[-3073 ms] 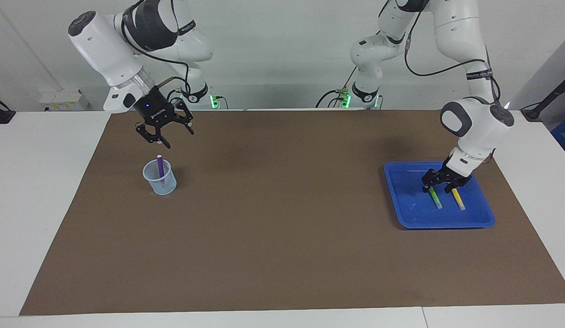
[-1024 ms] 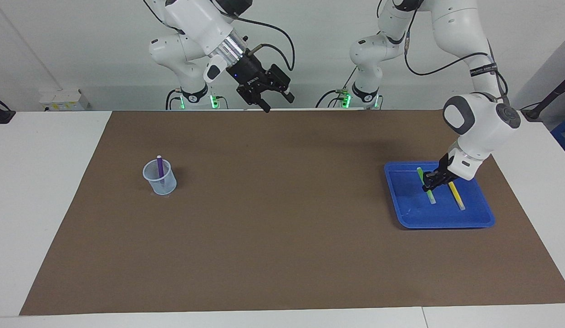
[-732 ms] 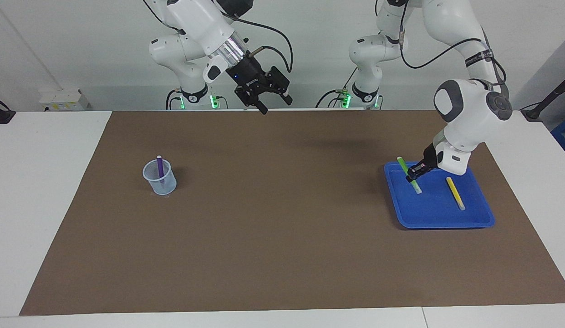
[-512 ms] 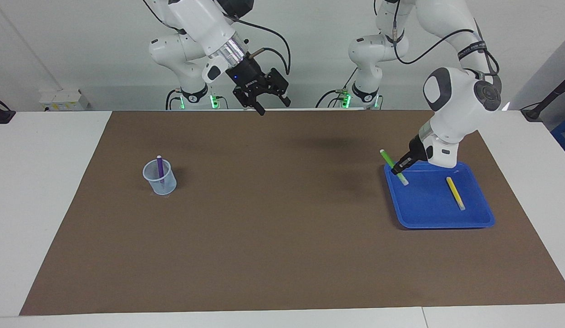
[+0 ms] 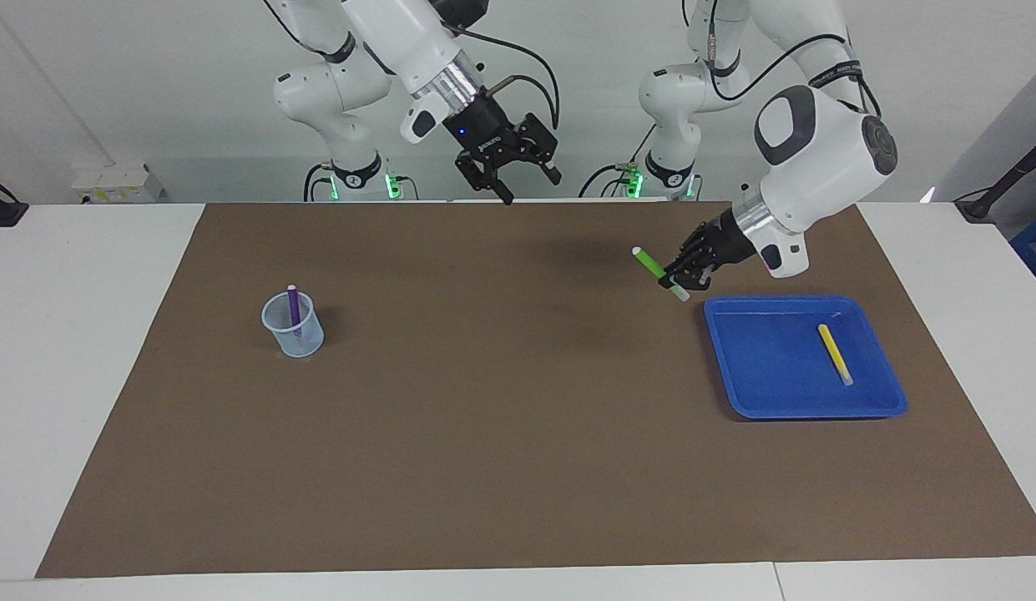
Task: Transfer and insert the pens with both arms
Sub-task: 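Lift the green pen toward the right gripper with the left gripper, then grasp the green pen with the right gripper and open the left gripper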
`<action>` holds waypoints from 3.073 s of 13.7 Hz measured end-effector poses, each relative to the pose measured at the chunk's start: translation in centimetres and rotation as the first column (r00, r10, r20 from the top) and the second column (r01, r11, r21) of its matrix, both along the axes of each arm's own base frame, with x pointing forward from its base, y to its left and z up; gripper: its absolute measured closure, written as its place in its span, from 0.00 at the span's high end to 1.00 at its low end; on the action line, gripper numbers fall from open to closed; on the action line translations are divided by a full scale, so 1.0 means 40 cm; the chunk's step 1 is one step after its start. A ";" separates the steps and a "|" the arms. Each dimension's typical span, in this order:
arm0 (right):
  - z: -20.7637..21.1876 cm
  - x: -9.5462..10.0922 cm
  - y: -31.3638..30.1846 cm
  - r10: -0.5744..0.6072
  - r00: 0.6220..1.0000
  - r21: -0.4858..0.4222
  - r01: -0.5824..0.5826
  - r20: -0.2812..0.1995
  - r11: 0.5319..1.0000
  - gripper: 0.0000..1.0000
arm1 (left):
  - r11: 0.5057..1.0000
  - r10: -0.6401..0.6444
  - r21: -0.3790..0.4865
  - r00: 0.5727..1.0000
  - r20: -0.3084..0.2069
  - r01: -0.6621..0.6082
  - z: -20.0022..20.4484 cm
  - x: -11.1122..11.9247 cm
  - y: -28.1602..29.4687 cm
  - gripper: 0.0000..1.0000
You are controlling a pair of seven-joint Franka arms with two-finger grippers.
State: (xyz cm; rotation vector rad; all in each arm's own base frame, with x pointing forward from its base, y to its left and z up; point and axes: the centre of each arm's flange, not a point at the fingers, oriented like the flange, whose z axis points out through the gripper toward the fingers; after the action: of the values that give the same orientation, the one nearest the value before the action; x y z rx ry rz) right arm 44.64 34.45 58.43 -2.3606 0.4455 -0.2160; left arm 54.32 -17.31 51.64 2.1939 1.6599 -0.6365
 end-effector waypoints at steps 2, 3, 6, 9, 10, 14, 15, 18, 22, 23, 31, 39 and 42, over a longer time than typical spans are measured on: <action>-0.020 0.001 0.027 0.000 1.000 0.002 -0.001 0.017 1.000 1.00 | 0.998 0.032 -0.043 0.998 -0.056 -0.035 0.014 -0.019 -0.025 0.19; -0.031 0.002 0.036 0.009 1.000 -0.010 -0.009 0.025 1.000 1.00 | 0.997 0.039 -0.067 0.996 -0.075 -0.044 0.015 -0.024 -0.031 0.19; -0.054 0.012 0.042 0.050 0.997 -0.037 -0.048 0.051 0.998 1.00 | 0.992 0.040 -0.110 0.993 -0.110 -0.053 0.002 -0.035 -0.044 0.19; -0.067 0.031 0.054 0.082 0.992 -0.058 -0.077 0.094 0.995 1.00 | 0.992 0.014 -0.119 0.993 -0.117 -0.028 -0.001 -0.052 -0.083 0.19; -0.076 0.036 0.067 0.108 0.988 -0.078 -0.100 0.108 0.992 1.00 | 0.992 0.006 -0.121 0.993 -0.120 -0.020 -0.002 -0.060 -0.095 0.19; -0.093 0.054 0.107 0.145 0.981 -0.096 -0.133 0.127 0.986 1.00 | 0.990 0.004 -0.137 0.992 -0.130 -0.022 -0.002 -0.075 -0.106 0.19; -0.094 0.054 0.108 0.149 0.981 -0.098 -0.137 0.126 0.986 1.00 | 0.990 0.005 -0.137 0.991 -0.130 -0.023 -0.002 -0.076 -0.106 0.19; -0.099 0.049 0.112 0.161 0.981 -0.104 -0.150 0.112 0.983 1.00 | 0.990 0.004 -0.140 0.991 -0.134 -0.023 -0.006 -0.077 -0.106 0.19; -0.106 0.041 0.117 0.196 0.977 -0.134 -0.184 0.083 0.974 0.91 | 0.990 0.004 -0.141 0.991 -0.135 -0.024 -0.008 -0.077 -0.104 0.19; -0.103 0.041 0.117 0.206 0.974 -0.151 -0.190 0.093 0.970 0.90 | 0.990 0.003 -0.141 0.991 -0.136 -0.023 -0.008 -0.078 -0.103 0.19; -0.088 0.044 0.117 0.214 0.971 -0.163 -0.195 0.107 0.967 0.70 | 0.990 -0.008 -0.144 0.989 -0.145 -0.013 -0.007 -0.082 -0.098 0.19; -0.088 0.044 0.118 0.215 0.971 -0.163 -0.196 0.106 0.967 0.32 | 0.985 -0.004 -0.170 0.988 -0.153 -0.023 -0.003 -0.082 -0.103 0.19; -0.083 0.041 0.123 0.219 0.970 -0.162 -0.200 0.109 0.966 0.19 | 0.985 -0.007 -0.174 0.988 -0.155 -0.020 -0.007 -0.084 -0.104 0.19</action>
State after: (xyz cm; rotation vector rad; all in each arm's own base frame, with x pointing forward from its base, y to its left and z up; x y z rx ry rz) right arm 46.28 39.36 55.11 -2.5015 0.1199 -0.3067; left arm 50.97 -21.46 51.37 2.0594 1.6153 -0.9350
